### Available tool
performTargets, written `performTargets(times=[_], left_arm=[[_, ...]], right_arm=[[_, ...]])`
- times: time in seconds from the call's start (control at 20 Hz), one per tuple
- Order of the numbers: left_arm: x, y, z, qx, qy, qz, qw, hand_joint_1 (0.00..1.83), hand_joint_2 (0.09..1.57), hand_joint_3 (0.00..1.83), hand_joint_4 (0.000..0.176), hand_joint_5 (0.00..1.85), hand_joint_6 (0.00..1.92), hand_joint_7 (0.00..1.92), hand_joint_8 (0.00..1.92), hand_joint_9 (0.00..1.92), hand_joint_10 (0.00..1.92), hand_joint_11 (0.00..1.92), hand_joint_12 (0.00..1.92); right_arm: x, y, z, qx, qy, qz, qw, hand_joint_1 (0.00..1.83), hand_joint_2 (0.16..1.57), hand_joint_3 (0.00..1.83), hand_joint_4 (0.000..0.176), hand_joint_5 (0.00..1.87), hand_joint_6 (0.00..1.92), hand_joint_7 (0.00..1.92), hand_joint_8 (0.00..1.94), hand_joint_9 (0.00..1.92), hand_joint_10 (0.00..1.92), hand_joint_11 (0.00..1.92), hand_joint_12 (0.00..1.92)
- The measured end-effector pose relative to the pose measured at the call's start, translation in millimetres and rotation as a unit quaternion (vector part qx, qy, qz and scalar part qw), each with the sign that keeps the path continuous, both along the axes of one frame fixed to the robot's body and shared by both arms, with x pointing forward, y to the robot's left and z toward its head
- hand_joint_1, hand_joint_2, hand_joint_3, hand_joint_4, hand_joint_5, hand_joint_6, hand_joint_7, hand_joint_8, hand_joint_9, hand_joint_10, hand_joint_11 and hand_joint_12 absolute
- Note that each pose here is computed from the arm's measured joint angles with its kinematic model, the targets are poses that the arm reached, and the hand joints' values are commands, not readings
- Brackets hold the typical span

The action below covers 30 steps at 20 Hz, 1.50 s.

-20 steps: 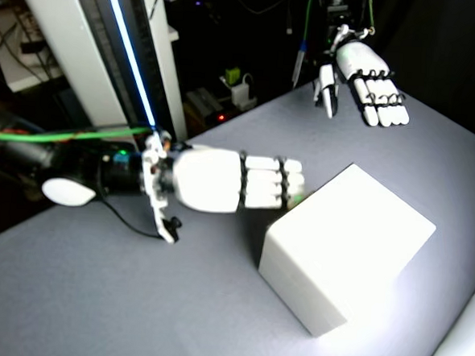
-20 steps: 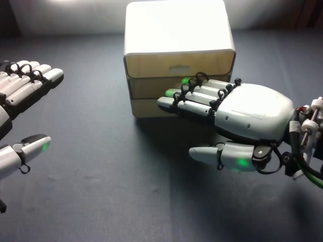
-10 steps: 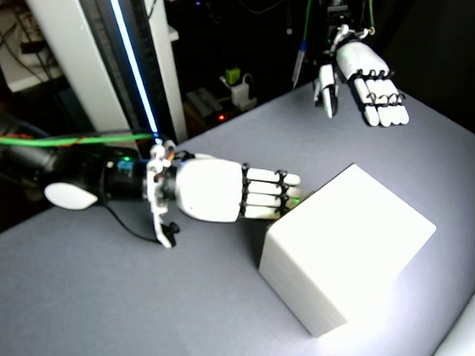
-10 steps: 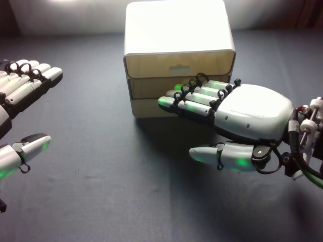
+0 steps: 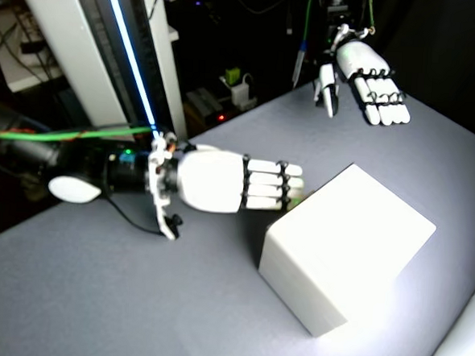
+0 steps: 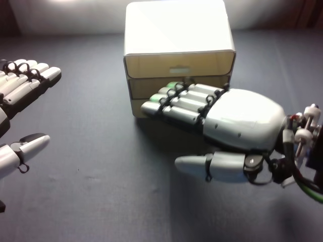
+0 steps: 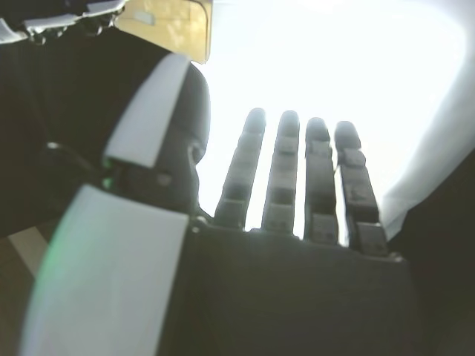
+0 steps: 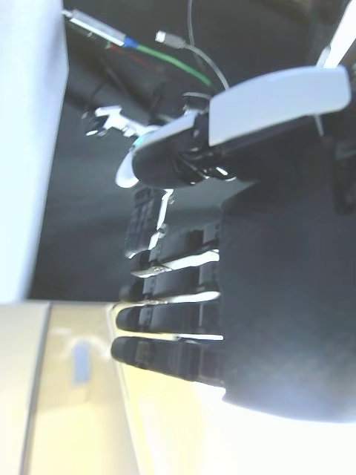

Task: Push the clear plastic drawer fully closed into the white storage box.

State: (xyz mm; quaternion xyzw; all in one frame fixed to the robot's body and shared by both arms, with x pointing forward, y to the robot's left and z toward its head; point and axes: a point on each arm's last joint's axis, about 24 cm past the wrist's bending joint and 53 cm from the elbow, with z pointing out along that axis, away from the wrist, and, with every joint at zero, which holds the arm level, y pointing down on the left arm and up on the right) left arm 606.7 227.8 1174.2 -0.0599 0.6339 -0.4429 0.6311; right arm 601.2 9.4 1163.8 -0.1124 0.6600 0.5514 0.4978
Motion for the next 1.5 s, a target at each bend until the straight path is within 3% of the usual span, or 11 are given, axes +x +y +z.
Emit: performTargets(times=[0.2,0.3,0.5,0.65,0.75,0.85,0.9,1.0,1.2,1.5], left_arm=[[0,3.3,0,-0.002,0.000,0.005,1.0000,0.39,1.45,0.00,0.026,0.00,0.00,0.00,0.00,0.00,0.00,0.00,0.00],[-1,3.5,-1,-0.003,0.001,0.006,1.0000,0.42,1.45,0.00,0.003,0.00,0.00,0.00,0.00,0.00,0.00,0.00,0.00],[-2,5.4,1,-0.006,-0.003,0.008,0.9999,0.46,1.45,0.00,0.000,0.00,0.00,0.00,0.00,0.00,0.00,0.00,0.00],[-3,6.8,2,-0.008,-0.004,0.011,0.9999,0.50,1.44,0.00,0.001,0.00,0.00,0.00,0.00,0.00,0.00,0.00,0.00],[-3,6.8,1,-0.009,-0.003,0.012,0.9999,0.46,1.45,0.00,0.005,0.00,0.00,0.00,0.00,0.00,0.00,0.00,0.00],[-3,6.8,2,-0.010,-0.004,0.012,0.9999,0.44,1.46,0.00,0.000,0.00,0.00,0.00,0.00,0.00,0.00,0.00,0.00],[-3,7.1,2,-0.009,-0.004,0.012,0.9999,0.43,1.46,0.00,0.004,0.00,0.00,0.00,0.00,0.00,0.00,0.00,0.00],[-4,7.7,-1,-0.007,-0.001,0.012,0.9999,0.46,1.46,0.00,0.000,0.00,0.00,0.00,0.00,0.00,0.00,0.00,0.00],[-5,9.4,-1,-0.009,-0.001,0.015,0.9998,0.44,1.46,0.00,0.000,0.00,0.00,0.00,0.00,0.00,0.00,0.00,0.00],[-5,9.1,2,-0.011,-0.006,0.014,0.9998,0.41,1.47,0.00,0.000,0.00,0.00,0.00,0.00,0.00,0.00,0.00,0.00]], right_arm=[[-20,-6,-1,0.011,0.008,0.025,0.9996,0.20,1.45,0.00,0.000,0.03,0.01,0.00,0.00,0.00,0.00,0.00,0.00],[-25,-13,2,0.012,0.009,0.030,0.9995,0.14,1.47,0.01,0.000,0.00,0.00,0.00,0.00,0.00,0.00,0.00,0.00],[-44,-17,4,0.027,0.016,0.054,0.9981,0.19,1.45,0.00,0.000,0.08,0.02,0.04,0.01,0.00,0.00,0.00,0.00],[-54,-19,5,0.030,0.021,0.064,0.9973,0.14,1.47,0.00,0.000,0.06,0.01,0.03,0.00,0.00,0.00,0.00,0.00],[-55,-25,5,0.031,0.023,0.063,0.9973,0.27,1.45,0.00,0.000,0.10,0.02,0.04,0.00,0.01,0.00,0.01,0.01],[-58,-30,1,0.025,0.027,0.062,0.9974,0.27,1.46,0.00,0.000,0.10,0.01,0.07,0.01,0.04,0.01,0.02,0.02],[-58,-33,1,0.024,0.027,0.061,0.9975,0.27,1.44,0.00,0.000,0.10,0.00,0.09,0.00,0.08,0.00,0.00,0.22],[-58,-36,3,0.022,0.026,0.059,0.9977,0.30,1.43,0.00,0.000,0.15,0.02,0.14,0.01,0.13,0.01,0.00,0.44],[-59,-42,3,0.023,0.028,0.055,0.9978,0.28,1.45,0.00,0.000,0.14,0.01,0.15,0.00,0.10,0.00,0.00,0.21],[-57,-56,2,0.024,0.038,0.038,0.9983,0.22,1.46,0.00,0.000,0.14,0.01,0.14,0.00,0.13,0.01,0.00,0.37]])
